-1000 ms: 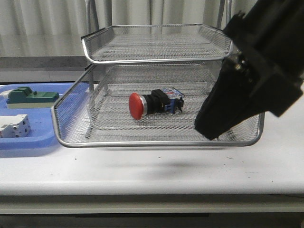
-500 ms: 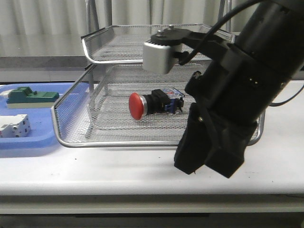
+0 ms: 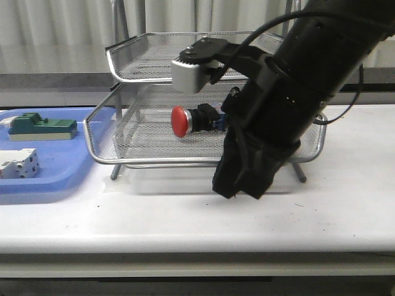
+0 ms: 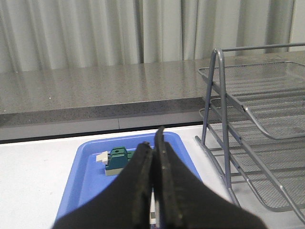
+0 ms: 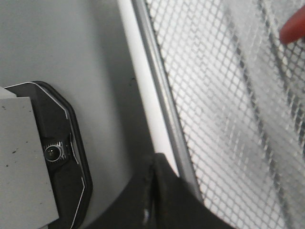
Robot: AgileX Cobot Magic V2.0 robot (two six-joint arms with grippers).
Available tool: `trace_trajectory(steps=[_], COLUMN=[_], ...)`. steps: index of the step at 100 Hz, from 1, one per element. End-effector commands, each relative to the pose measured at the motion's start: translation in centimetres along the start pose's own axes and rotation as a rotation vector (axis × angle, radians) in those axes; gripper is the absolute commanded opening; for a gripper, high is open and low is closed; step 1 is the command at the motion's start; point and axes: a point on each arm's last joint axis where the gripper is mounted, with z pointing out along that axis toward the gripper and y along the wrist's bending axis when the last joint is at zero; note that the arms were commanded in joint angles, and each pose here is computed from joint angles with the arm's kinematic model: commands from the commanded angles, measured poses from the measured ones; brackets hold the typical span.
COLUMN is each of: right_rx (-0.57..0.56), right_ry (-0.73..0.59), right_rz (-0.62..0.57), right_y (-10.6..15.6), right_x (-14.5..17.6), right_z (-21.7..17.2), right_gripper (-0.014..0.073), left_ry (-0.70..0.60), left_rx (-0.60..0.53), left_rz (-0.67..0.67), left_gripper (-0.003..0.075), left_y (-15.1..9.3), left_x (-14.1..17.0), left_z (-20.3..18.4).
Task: Place button on rack with both arms
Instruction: 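Push the middle tier back into the rack with the right gripper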
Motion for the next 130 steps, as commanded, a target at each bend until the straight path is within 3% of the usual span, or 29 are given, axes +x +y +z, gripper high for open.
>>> trace_trajectory(steps=[1, 27, 47, 68, 86, 101, 130], right_rx=[0.131, 0.170, 0.179, 0.082, 0.090, 0.168, 0.355], right_ry=[-0.081, -0.069, -0.069, -0.062, -0.084, -0.085, -0.149], right_rz=[-0.013, 0.023, 0.027, 0.106, 0.299, 0.426, 0.493], right_y=[-2.7, -6.7, -7.0, -5.9, -5.2, -4.7, -2.6], right_x=[-1.5, -1.6, -1.5, -1.6, -2.1, -2.0, -1.2], right_z=[-1.6, -1.4, -1.6, -2.7, -5.9, -9.6, -17.8], right_gripper=[-0.0069, -0.0069, -0.0069, -0.0066, -0.0060, -0.0060, -0.0060], left_ry=[-0.093, -0.093, -0.093, -0.093, -0.093, -0.093, -0.093], left_rx=[-0.033, -0.033, -0.033, -0.033, -0.033, -0.033, -0.033], left_rz=[-0.015, -0.015, -0.015, -0.015, -0.015, -0.015, -0.015], left_gripper=[-0.0020, -0.0020, -0.0020, -0.0020, -0.0020, -0.0020, -0.0020], left_y=[0.3, 0.3, 0.3, 0.3, 0.3, 0.3, 0.3], left_x=[-1.6, -1.6, -1.6, -1.6, -1.6, -1.6, -1.6], left_z=[0.0, 0.0, 0.0, 0.0, 0.0, 0.0, 0.0])
